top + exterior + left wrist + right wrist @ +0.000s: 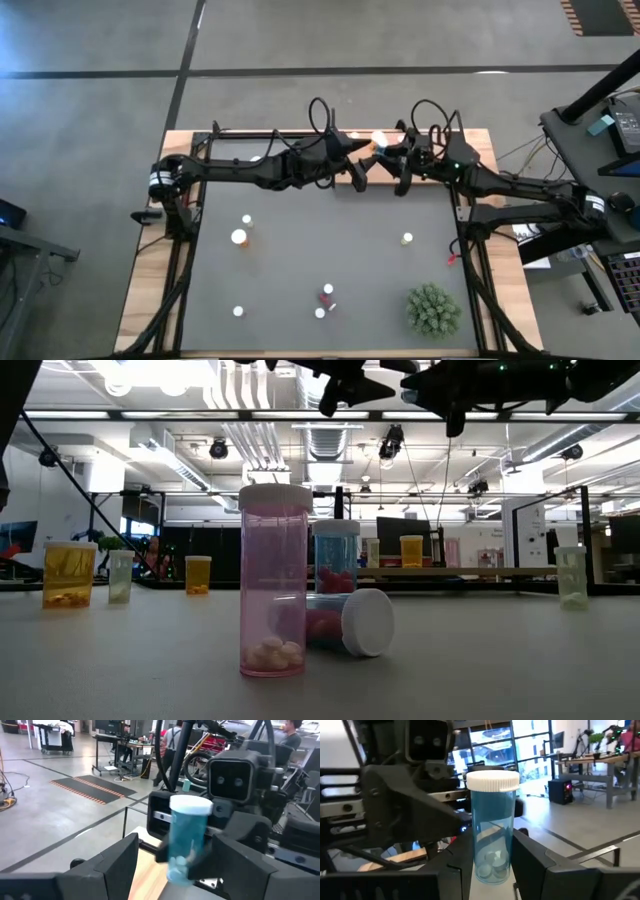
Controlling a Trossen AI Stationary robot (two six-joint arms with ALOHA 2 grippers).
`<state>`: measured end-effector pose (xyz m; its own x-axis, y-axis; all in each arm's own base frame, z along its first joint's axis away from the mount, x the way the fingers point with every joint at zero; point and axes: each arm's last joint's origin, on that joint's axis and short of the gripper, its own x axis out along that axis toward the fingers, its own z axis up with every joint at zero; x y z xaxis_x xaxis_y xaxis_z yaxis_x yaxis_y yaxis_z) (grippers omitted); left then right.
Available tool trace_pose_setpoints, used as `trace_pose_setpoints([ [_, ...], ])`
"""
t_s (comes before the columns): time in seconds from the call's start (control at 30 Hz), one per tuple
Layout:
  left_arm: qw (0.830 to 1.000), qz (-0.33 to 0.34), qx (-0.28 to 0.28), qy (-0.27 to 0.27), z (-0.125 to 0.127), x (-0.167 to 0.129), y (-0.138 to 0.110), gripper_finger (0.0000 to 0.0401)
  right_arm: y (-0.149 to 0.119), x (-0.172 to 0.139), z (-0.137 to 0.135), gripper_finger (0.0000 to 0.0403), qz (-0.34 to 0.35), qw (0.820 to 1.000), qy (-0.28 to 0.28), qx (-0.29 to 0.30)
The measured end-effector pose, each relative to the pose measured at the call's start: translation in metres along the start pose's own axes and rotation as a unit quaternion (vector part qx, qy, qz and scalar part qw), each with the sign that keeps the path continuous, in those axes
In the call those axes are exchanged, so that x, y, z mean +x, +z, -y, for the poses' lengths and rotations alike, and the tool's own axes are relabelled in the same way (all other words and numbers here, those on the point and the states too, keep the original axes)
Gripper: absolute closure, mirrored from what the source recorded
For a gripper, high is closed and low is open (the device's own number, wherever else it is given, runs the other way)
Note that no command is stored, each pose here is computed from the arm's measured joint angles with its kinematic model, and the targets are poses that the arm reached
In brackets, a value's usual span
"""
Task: Pick and place medicine bottles onto shelf by color
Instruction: Put the bottom left blue medicine bottle on the shelf
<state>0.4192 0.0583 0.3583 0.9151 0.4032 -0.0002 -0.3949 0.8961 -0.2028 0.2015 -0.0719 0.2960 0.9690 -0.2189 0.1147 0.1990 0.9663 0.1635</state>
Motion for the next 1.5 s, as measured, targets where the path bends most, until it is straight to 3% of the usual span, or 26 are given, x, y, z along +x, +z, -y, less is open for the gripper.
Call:
trace_pose_setpoints([
  [0.3,1.000,0.000,0.000,0.000,0.0005,0.0001,-0.0003,0.0176,-0.0010,0.0009,-0.0061,0.0300,-0.001,1.000,0.013,-0.004],
  [0.6,1.000,0.001,0.000,-0.005,0.0011,0.0002,0.0000,0.0268,-0.0012,0.0010,-0.0058,0.0300,-0.001,1.000,0.009,-0.001],
  [0.77,1.000,-0.001,0.000,-0.012,0.0014,0.0002,0.0000,0.0297,-0.0013,0.0010,-0.0058,0.0300,-0.001,1.000,0.010,0.004],
  [1.5,0.999,0.005,0.001,-0.032,0.0023,0.0008,0.0010,0.0304,-0.0026,0.0008,-0.0058,0.0300,-0.012,1.000,0.010,0.004],
])
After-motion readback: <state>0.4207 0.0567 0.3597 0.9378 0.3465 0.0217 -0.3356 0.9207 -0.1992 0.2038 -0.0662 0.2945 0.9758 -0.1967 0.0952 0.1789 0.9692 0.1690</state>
